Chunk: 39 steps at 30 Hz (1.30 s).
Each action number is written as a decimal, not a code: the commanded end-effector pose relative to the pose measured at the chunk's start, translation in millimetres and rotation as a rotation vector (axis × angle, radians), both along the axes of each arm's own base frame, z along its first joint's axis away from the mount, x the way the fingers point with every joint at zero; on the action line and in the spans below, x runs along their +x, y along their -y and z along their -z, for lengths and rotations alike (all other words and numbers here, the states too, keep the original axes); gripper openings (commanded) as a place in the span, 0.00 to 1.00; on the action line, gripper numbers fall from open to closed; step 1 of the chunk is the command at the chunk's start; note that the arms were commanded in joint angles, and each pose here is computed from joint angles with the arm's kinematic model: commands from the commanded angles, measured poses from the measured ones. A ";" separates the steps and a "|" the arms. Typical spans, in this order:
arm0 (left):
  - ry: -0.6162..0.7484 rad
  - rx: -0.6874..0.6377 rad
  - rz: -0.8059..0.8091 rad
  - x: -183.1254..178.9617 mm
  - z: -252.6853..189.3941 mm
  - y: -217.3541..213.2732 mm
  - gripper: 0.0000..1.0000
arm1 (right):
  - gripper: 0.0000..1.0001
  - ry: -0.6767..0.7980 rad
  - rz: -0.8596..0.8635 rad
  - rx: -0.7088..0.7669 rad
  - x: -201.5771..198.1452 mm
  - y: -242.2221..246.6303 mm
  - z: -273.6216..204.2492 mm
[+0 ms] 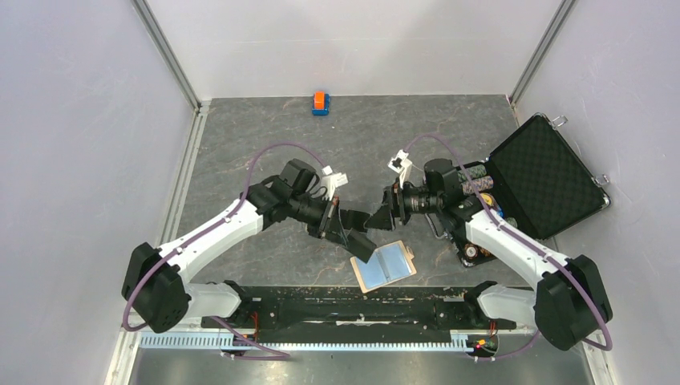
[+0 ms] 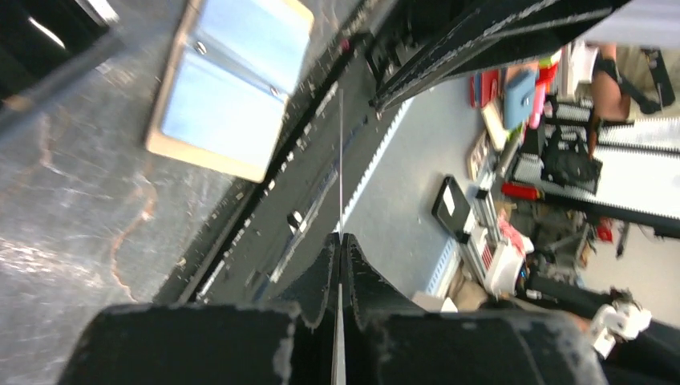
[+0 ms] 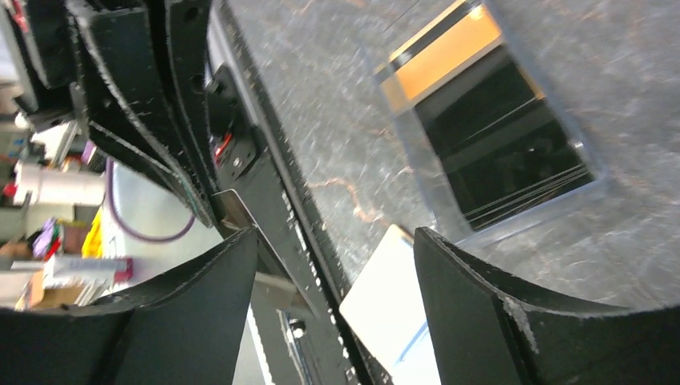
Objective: Put the credit cards into the card holder
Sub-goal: Pick up the credit card from the storage box.
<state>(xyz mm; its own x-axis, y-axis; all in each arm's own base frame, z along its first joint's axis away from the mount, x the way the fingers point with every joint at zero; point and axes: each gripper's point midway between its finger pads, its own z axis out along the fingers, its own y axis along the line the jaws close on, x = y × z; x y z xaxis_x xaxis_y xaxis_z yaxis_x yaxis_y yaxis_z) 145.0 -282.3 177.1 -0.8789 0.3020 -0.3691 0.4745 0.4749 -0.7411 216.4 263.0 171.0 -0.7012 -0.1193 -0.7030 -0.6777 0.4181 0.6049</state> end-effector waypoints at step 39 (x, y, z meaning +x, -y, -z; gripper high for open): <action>0.065 0.098 -0.152 2.1 23.5 -1.6 0.39 | 0.00 -0.125 -0.256 0.072 -75.6 -22.8 34.9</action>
<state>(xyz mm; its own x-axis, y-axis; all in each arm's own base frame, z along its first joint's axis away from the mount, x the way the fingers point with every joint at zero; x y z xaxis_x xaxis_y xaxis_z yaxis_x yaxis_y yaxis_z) 122.7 -285.2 154.1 -0.8678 0.3587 -0.3439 0.4898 0.5005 -0.7139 123.8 286.4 151.9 -0.7267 -0.2952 -0.6203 -0.6671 0.0877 0.7398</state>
